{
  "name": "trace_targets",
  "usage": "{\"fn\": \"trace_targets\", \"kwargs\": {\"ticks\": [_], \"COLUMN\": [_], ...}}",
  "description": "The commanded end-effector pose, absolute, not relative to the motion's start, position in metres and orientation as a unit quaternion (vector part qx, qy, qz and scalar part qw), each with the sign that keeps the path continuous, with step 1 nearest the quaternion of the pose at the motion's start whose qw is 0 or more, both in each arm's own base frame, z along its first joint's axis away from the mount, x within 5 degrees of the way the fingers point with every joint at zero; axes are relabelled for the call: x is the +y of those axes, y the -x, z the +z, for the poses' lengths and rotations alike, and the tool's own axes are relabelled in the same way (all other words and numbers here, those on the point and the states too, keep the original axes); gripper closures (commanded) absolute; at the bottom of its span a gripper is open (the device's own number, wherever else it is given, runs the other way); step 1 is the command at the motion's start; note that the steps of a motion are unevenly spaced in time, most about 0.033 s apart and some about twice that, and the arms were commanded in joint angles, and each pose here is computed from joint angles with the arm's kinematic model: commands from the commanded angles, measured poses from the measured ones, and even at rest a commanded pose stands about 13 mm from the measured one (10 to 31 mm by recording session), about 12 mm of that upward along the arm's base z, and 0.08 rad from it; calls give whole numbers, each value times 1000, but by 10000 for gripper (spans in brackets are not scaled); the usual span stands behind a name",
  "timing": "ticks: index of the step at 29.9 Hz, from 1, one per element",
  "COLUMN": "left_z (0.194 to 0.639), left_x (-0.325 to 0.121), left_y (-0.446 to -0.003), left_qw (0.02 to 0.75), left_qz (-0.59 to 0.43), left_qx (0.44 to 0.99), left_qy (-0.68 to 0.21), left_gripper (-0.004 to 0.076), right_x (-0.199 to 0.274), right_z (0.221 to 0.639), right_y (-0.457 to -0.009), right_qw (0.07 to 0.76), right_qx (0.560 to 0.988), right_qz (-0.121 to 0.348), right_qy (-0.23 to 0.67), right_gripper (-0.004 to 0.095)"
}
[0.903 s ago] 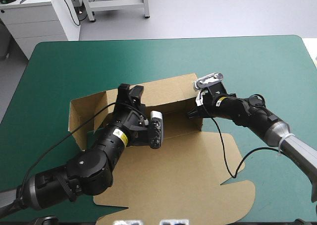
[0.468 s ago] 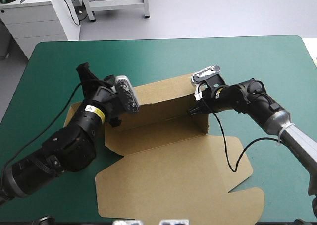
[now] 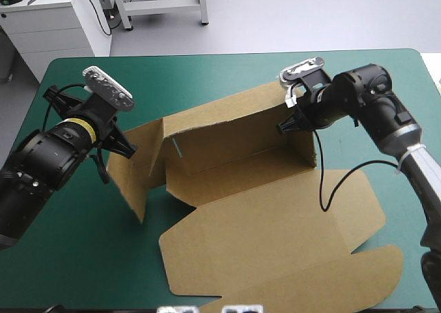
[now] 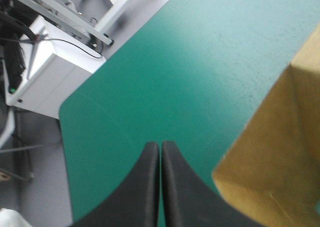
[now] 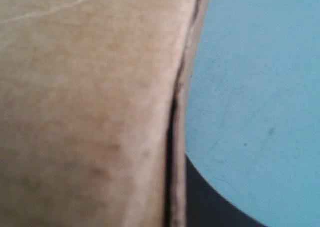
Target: Fold the box
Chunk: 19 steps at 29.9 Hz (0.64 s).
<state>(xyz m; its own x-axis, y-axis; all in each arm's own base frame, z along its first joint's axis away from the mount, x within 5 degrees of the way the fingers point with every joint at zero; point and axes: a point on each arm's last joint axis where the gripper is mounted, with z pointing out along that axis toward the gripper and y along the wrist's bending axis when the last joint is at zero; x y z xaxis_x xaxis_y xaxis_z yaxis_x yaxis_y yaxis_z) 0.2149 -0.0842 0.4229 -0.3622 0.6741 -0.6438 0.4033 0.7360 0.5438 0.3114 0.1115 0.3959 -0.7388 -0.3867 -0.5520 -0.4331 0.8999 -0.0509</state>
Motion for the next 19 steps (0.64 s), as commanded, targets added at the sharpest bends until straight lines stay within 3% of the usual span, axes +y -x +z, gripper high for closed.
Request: {"fn": "trace_targets", "kwargs": {"ticks": [1,6,12,19], "left_z": [446,453,448,419], "left_x": [-71,-58,-49,-46], "left_y": [-209,-206,-203,-199], "left_qw": [518,541,538,523], "left_qz": [89,9,-78,-79], "left_qx": [797,798,804,813], "left_qy": [-296,-265,-241,-245], "left_gripper": [724,724,724,733], "right_x": [93,88,90,96], "right_z": [423,415,376,320], "right_y": [-320,-351,-384,-415], "right_qw": [298,297,250,185], "right_qx": [930,931,946,962], "right_qz": [45,75,71,69], "right_qy": [209,198,193,190], "right_gripper": [913,913,913,912]}}
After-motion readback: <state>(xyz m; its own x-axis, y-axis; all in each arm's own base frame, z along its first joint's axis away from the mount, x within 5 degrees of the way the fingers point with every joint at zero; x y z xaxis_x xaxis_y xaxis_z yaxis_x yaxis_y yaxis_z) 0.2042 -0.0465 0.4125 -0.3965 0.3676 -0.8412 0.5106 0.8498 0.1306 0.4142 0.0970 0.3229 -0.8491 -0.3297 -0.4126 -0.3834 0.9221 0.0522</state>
